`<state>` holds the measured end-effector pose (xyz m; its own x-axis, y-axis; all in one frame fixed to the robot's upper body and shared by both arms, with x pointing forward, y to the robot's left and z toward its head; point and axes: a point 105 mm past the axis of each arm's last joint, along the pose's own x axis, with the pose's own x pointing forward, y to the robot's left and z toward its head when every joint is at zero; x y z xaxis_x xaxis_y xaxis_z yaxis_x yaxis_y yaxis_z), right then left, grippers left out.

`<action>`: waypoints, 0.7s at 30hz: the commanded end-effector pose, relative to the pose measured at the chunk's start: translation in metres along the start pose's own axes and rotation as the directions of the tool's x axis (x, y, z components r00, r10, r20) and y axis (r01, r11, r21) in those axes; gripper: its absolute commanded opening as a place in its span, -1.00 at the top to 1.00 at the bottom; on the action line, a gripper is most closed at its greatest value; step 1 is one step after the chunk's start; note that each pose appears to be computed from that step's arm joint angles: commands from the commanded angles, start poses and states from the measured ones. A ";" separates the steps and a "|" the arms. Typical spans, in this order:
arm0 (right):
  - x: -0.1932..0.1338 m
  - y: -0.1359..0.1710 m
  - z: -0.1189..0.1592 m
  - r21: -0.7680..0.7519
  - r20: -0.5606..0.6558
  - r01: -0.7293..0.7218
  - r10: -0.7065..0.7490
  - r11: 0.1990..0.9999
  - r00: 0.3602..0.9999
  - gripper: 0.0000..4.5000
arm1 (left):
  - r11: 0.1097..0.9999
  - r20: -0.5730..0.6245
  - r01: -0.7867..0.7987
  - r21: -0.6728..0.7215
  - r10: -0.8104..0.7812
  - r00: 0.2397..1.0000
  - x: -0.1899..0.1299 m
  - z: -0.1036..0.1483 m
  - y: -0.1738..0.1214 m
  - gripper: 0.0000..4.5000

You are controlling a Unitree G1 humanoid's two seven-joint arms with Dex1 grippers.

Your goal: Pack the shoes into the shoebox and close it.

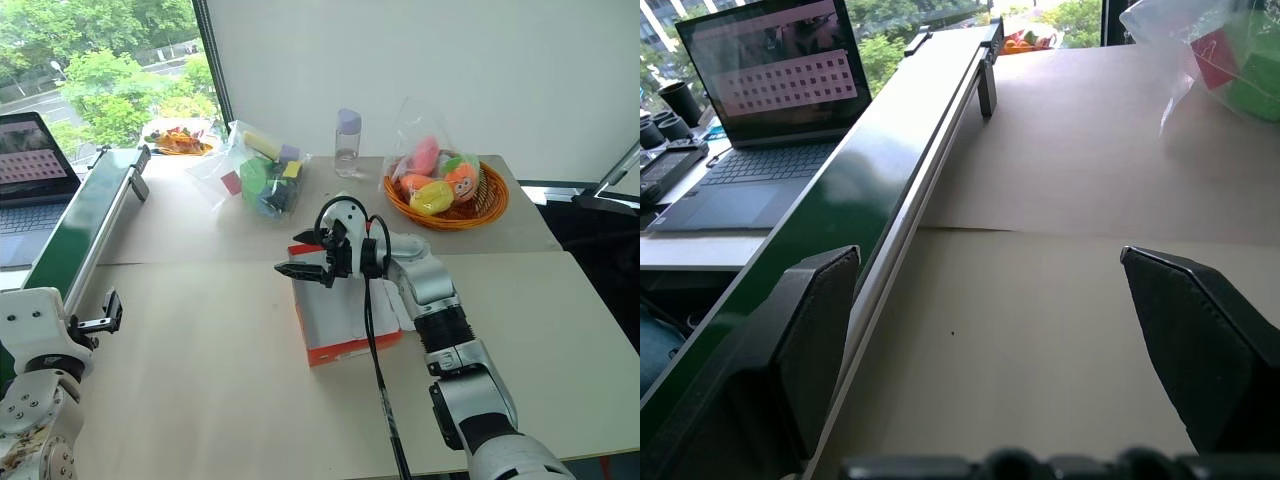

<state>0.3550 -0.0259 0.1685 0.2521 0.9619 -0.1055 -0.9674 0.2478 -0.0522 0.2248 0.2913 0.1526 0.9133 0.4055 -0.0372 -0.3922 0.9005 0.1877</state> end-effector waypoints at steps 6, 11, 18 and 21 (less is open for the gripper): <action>-0.010 -0.025 0.005 -0.085 0.011 0.160 -0.159 0.983 0.987 -0.95 | 0.998 0.072 0.051 -0.024 -0.049 0.996 0.014 0.000 0.001 -1.00; -0.008 -0.038 0.003 -0.095 0.021 0.236 -0.235 0.967 0.972 -0.95 | 0.999 0.088 0.048 -0.013 -0.047 0.995 0.021 0.001 0.007 -1.00; -0.007 -0.049 0.004 -0.093 0.043 0.294 -0.291 0.951 0.956 -0.95 | 0.999 0.129 0.045 0.014 -0.046 0.991 0.034 0.018 0.011 -1.00; -0.005 -0.049 0.004 -0.095 0.046 0.295 -0.291 0.951 0.955 -0.95 | 0.999 0.127 0.043 0.016 -0.045 0.991 0.037 0.020 0.011 -1.00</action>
<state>0.3972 -0.0427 0.1550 0.5091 0.8546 -0.1018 -0.8587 0.4965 -0.1270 0.2558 0.3128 0.1626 0.9374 0.3453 0.0450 -0.3472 0.9172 0.1956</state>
